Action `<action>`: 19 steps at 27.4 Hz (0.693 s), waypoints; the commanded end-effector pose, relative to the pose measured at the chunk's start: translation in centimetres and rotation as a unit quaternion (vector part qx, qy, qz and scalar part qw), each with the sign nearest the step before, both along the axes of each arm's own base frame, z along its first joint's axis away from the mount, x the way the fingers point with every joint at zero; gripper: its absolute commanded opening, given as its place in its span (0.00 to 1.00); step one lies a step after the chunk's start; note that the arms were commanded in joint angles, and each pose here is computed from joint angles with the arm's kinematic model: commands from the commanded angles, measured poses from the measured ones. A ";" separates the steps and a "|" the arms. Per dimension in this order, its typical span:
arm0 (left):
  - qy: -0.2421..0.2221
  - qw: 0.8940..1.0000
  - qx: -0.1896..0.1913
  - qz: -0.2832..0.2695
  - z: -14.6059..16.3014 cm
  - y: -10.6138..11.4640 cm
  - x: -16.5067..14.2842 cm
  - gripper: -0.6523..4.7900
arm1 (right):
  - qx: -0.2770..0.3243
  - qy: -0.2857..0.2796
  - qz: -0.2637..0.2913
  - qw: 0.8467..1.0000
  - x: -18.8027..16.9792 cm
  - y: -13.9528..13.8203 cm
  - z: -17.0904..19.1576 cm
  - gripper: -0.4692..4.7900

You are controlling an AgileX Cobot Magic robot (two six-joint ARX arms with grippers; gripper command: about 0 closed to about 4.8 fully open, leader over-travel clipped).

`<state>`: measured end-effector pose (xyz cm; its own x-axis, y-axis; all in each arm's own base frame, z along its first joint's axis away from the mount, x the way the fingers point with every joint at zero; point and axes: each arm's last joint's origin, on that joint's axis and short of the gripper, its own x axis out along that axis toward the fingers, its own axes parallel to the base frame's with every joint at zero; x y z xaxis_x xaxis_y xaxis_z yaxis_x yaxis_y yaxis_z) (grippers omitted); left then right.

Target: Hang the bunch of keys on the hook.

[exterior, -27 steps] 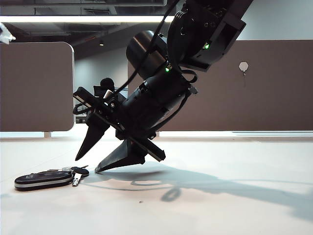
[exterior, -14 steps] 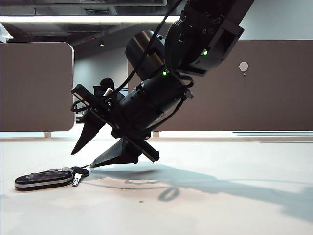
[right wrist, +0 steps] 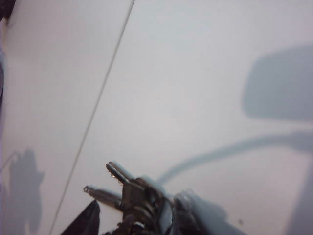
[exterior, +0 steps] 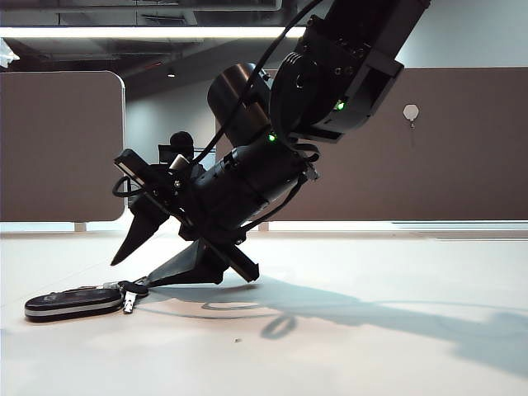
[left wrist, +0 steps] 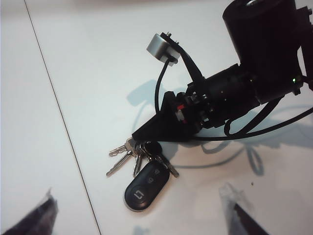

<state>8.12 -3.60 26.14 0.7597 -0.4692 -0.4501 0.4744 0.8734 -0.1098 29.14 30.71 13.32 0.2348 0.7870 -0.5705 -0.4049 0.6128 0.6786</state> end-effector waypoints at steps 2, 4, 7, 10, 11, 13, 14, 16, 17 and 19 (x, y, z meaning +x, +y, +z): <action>-0.007 1.000 -0.003 0.002 0.3 0.0 0.0 1.00 | -0.024 0.041 0.018 0.999 -1.0 0.1 -1.0 0.46; -0.007 1.000 -0.003 0.002 0.3 0.0 0.0 1.00 | -0.027 0.043 0.017 0.999 -1.1 0.1 -1.1 0.39; -0.007 1.000 -0.003 0.002 0.3 0.0 0.0 1.00 | -0.029 0.037 0.018 0.999 -1.0 0.1 -1.1 0.06; -0.007 1.000 -0.003 0.002 0.3 0.0 0.0 1.00 | -0.028 0.034 0.018 0.999 -1.0 0.1 -1.1 0.08; -0.007 1.000 -0.003 0.002 0.3 0.0 0.0 1.00 | -0.029 0.034 0.017 0.999 -0.9 0.1 -1.1 0.08; -0.007 1.000 -0.003 0.002 0.3 0.0 0.0 1.00 | -0.028 0.027 0.022 0.999 -0.9 0.1 -1.0 0.08; -0.007 1.000 -0.003 0.002 0.3 0.0 0.0 1.00 | -0.027 0.026 0.022 0.999 -0.9 0.1 -0.8 0.08; -0.008 1.000 -0.003 0.001 0.3 0.0 0.0 1.00 | -0.020 0.016 0.024 0.999 -0.9 0.1 -0.4 0.08; -0.008 1.000 -0.003 0.002 0.3 0.0 0.0 1.00 | -0.014 0.007 0.026 1.000 -0.8 0.2 -0.1 0.08; -0.009 1.000 -0.003 0.002 0.4 0.0 0.0 1.00 | -0.004 -0.014 0.029 0.999 -0.7 0.1 0.7 0.08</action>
<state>8.11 -3.59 26.12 0.7586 -0.4688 -0.4524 0.4741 0.8735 -0.1101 28.38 30.98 13.46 0.1841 0.7946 -0.5785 -0.4325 0.5940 0.6783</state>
